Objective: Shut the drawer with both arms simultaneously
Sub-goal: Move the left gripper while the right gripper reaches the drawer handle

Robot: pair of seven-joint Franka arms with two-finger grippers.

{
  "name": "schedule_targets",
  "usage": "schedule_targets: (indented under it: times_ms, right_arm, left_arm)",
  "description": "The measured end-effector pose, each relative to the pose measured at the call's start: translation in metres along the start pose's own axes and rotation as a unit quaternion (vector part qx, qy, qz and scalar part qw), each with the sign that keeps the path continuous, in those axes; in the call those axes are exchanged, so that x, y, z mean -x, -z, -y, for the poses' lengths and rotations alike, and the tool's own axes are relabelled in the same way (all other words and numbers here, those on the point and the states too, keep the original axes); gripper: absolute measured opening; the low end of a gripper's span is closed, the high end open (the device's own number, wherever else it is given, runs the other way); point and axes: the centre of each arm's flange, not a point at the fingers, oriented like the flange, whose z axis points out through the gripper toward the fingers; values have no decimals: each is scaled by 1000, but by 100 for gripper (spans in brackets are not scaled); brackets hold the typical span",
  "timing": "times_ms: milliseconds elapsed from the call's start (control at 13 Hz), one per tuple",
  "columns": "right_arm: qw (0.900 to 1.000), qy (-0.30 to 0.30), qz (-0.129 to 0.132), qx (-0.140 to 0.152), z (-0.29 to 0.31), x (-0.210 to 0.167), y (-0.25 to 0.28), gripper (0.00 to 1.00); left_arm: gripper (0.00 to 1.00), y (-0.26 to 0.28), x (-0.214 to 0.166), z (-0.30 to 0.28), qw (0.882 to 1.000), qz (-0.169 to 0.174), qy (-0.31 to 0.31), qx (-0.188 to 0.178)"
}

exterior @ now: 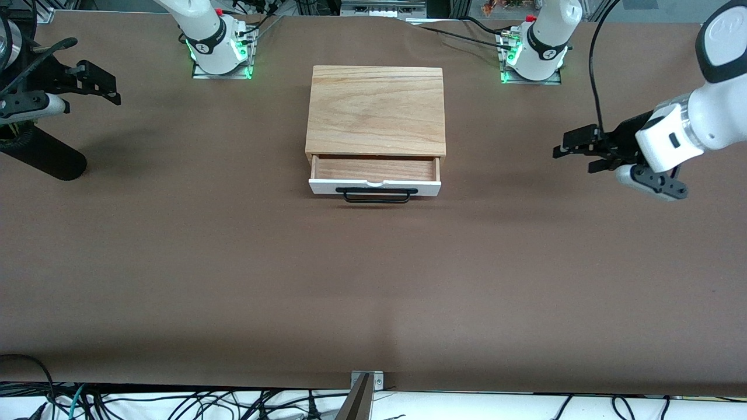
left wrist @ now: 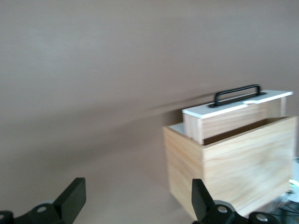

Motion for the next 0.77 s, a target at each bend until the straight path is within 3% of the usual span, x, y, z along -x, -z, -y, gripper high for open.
schedule_targets:
  times_ms: [154,231,462,769]
  right_arm:
    - [1000,20,2,-11,3,-2,-3,100]
    - [999,32,2,-37,9,-6,-7,100]
    - [988,58,14,-143,35,-31,-36,100]
    - [951,73,20,-299,64,-88,-99,100]
  left_arm:
    - [100,-18,-11,-4,998,8,10,62]
    - [100,-29,-17,-4,996,14,16,91]
    - [100,-80,-41,-2,983,40,6,180]
    - [100,-178,-77,20,945,45,-37,323]
